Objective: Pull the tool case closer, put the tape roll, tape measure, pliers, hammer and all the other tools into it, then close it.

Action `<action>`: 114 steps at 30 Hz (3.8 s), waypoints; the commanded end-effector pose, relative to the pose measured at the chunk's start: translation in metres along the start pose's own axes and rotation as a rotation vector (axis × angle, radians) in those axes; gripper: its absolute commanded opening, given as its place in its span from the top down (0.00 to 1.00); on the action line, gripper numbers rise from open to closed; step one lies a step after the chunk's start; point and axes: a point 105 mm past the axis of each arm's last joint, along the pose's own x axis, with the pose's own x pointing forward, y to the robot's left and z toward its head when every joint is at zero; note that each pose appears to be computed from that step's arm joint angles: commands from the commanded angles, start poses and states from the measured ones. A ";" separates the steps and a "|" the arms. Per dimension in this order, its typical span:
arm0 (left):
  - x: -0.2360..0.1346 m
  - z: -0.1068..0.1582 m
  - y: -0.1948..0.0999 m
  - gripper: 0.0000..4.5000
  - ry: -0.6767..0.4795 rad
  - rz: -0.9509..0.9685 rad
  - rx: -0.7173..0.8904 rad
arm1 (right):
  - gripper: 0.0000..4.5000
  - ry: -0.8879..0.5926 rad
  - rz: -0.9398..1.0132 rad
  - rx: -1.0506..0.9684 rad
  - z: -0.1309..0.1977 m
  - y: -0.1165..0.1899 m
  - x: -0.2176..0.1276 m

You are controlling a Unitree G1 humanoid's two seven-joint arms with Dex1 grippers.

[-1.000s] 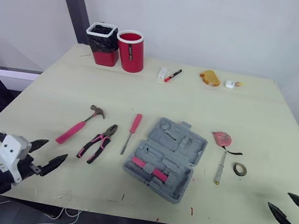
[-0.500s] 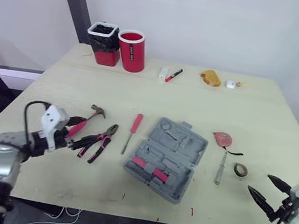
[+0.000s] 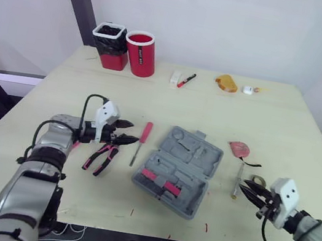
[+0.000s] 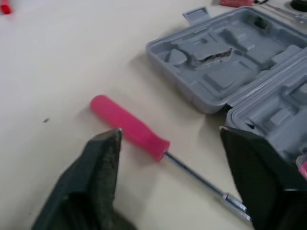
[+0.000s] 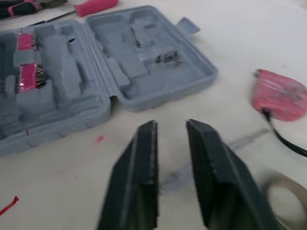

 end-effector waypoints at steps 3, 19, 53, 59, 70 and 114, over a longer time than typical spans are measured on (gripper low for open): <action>0.013 0.001 0.000 0.73 0.048 -0.023 0.031 | 1.00 0.033 0.047 -0.064 0.002 0.008 0.014; 0.051 -0.009 -0.009 0.99 0.172 -0.023 0.047 | 1.00 0.147 0.090 -0.110 -0.011 0.016 0.046; 0.065 -0.018 -0.022 0.99 0.238 -0.071 0.061 | 1.00 0.158 0.123 -0.162 -0.010 0.026 0.089; 0.065 -0.017 -0.025 0.99 0.237 -0.105 0.062 | 1.00 0.156 0.117 -0.161 -0.010 0.025 0.089; 0.061 -0.019 -0.031 0.99 0.227 -0.170 0.022 | 1.00 0.154 0.125 -0.167 -0.011 0.025 0.089; 0.032 -0.056 -0.108 0.99 0.295 -0.460 -0.100 | 1.00 0.165 0.315 -0.191 -0.011 0.020 0.078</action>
